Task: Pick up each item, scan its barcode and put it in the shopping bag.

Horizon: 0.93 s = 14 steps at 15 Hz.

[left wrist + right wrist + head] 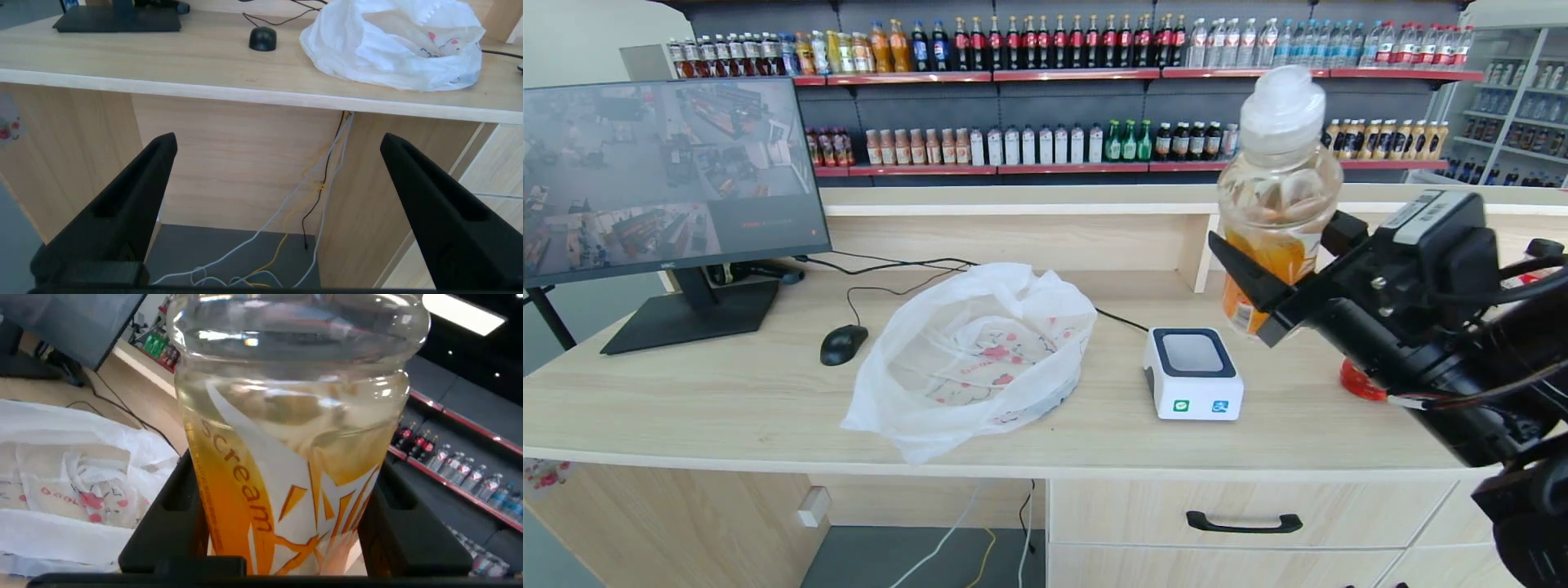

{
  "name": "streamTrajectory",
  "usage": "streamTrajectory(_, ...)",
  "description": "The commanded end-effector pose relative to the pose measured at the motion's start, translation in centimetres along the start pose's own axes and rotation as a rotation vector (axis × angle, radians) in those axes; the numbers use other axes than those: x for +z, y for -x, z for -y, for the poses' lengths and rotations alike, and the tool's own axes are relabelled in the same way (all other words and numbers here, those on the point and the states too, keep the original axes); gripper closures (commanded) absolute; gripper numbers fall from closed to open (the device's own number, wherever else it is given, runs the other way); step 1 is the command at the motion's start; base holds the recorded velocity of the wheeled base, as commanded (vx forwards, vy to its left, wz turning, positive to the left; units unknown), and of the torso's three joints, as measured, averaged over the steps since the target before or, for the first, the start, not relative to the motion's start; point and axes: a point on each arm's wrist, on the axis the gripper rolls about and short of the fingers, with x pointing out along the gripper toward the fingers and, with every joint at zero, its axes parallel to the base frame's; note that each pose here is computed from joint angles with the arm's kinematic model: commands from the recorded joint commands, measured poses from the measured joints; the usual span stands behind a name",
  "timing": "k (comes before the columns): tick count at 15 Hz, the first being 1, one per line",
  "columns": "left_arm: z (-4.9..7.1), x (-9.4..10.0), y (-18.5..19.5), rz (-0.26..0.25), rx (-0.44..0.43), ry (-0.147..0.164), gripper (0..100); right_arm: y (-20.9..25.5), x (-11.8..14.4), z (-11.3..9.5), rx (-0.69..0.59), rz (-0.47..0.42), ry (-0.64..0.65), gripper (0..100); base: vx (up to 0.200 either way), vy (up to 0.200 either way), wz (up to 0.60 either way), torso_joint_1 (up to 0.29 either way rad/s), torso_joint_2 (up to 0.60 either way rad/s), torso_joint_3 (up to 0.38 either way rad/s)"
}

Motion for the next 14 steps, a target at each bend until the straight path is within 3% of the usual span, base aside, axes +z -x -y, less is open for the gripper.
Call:
streamTrajectory(1,0.0,0.0,0.0,-0.001,-0.001,-0.001,0,2.8,3.1,1.3,-0.117,0.021,-0.114,100,0.0,0.0,0.0,0.0,0.0,0.0)
streamTrajectory(4,0.0,0.0,0.0,0.001,-0.001,-0.001,0,4.4,3.6,1.8,-0.26,-0.017,-0.341,100,0.0,0.0,0.0,0.0,0.0,0.0)
streamTrajectory(6,0.0,0.0,0.0,0.001,-0.001,-0.001,0,6.0,2.2,0.9,-0.249,-0.096,-0.428,100,0.0,0.0,0.0,0.0,0.0,0.0)
streamTrajectory(14,0.0,0.0,0.0,0.001,-0.001,-0.001,0,6.5,1.2,0.5,-0.259,-0.154,-0.45,100,0.0,0.0,0.0,0.0,0.0,0.0)
